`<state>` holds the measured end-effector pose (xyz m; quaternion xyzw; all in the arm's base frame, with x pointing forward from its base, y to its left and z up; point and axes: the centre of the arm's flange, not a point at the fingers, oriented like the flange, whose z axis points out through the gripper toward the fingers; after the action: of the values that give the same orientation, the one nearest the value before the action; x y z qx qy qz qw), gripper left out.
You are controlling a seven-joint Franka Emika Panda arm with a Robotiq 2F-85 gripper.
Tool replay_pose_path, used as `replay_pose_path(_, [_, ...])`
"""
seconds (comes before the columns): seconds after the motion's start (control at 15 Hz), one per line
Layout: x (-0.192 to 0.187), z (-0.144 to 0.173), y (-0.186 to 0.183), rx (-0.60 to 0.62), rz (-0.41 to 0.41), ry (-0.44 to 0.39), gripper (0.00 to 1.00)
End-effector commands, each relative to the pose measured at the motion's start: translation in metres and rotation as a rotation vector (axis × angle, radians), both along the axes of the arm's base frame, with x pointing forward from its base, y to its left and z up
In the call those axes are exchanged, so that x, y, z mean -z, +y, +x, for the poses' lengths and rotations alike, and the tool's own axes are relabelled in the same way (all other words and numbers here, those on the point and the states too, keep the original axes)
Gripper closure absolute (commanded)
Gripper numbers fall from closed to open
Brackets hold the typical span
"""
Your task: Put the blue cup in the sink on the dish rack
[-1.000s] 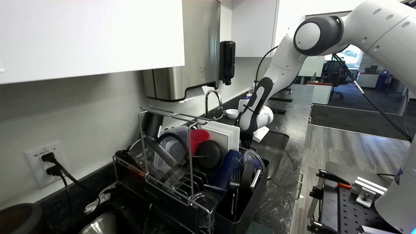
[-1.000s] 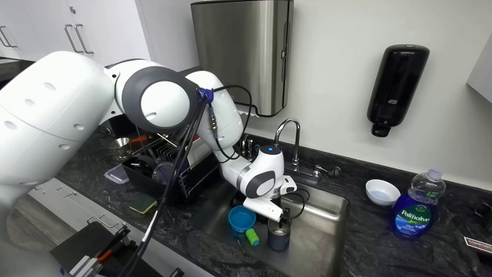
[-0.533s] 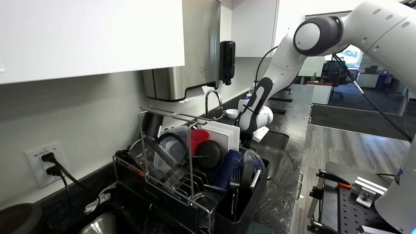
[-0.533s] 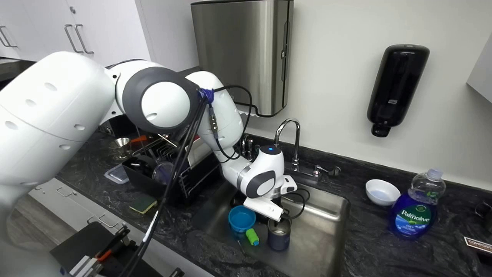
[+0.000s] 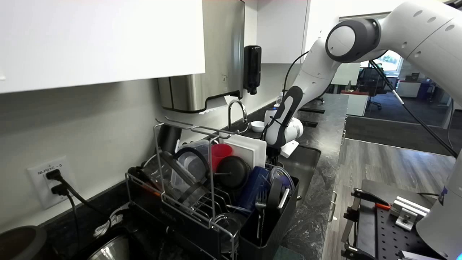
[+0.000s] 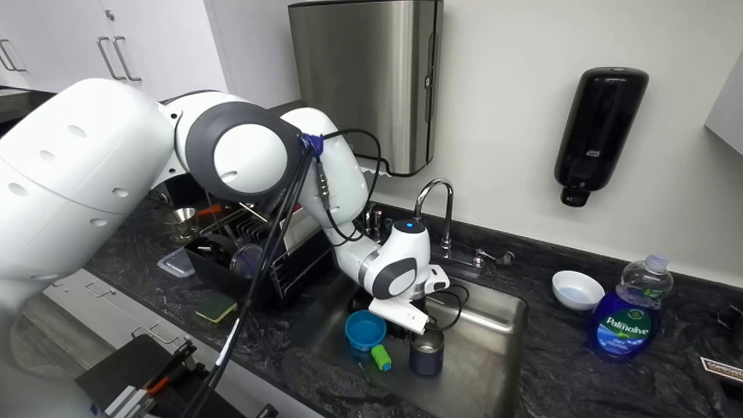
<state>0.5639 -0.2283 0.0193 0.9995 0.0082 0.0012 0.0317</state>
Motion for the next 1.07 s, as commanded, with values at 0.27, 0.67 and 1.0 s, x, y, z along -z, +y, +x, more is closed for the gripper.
replay_pose_path(0.27, [-0.009,-0.007,-0.001,0.017,-0.019,-0.006,0.98])
replay_pose_path(0.67, [-0.033,-0.018,0.000,0.009,-0.016,-0.016,0.98])
replay_pose_path(1.0, [-0.052,-0.024,0.003,0.000,-0.004,-0.014,0.98])
